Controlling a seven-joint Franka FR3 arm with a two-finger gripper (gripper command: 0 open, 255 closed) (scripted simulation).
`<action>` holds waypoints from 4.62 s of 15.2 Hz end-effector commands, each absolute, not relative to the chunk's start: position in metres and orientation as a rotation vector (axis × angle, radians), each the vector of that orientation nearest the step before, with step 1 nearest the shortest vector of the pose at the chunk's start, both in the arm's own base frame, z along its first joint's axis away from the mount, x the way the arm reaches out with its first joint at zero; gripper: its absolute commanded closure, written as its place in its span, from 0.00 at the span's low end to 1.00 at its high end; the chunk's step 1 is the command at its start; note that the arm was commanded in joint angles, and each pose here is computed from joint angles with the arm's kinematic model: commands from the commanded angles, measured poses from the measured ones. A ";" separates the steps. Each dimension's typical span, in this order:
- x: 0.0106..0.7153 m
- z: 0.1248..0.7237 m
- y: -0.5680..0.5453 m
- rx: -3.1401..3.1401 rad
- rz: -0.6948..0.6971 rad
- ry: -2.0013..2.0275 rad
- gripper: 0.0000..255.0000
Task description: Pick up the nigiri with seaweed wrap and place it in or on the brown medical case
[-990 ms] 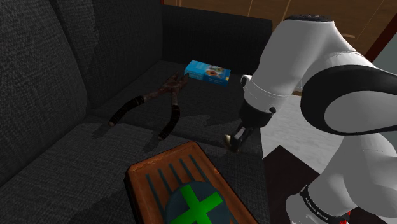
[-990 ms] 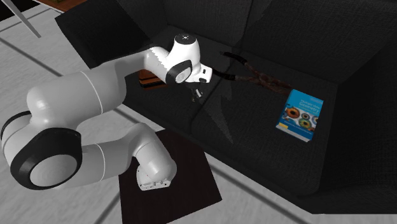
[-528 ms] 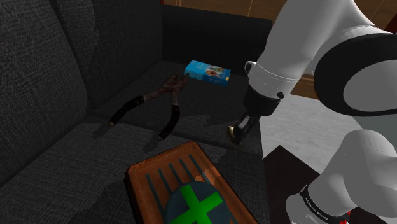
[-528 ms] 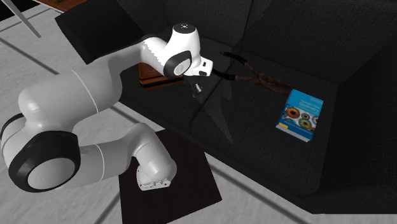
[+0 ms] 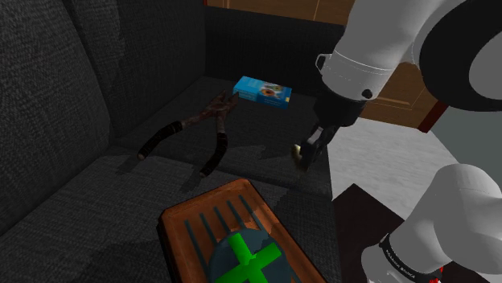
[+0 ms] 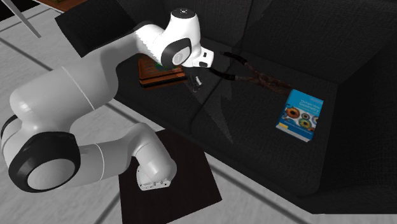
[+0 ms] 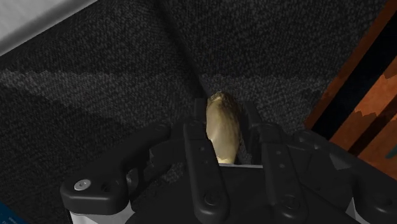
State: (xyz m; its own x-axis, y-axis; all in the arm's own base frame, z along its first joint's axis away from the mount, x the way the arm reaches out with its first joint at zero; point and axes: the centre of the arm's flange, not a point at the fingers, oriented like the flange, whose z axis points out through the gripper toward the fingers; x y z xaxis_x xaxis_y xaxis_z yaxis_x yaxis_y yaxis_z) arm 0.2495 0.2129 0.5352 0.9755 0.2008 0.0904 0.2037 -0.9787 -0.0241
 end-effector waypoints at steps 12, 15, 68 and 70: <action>0.250 0.603 0.212 -3.089 -0.135 -0.316 1.00; 0.250 0.615 0.212 -3.089 -0.135 -0.316 1.00; 0.224 0.557 0.448 -2.989 -0.283 -0.128 0.00; 0.232 0.555 0.452 -2.992 -0.321 -0.030 0.00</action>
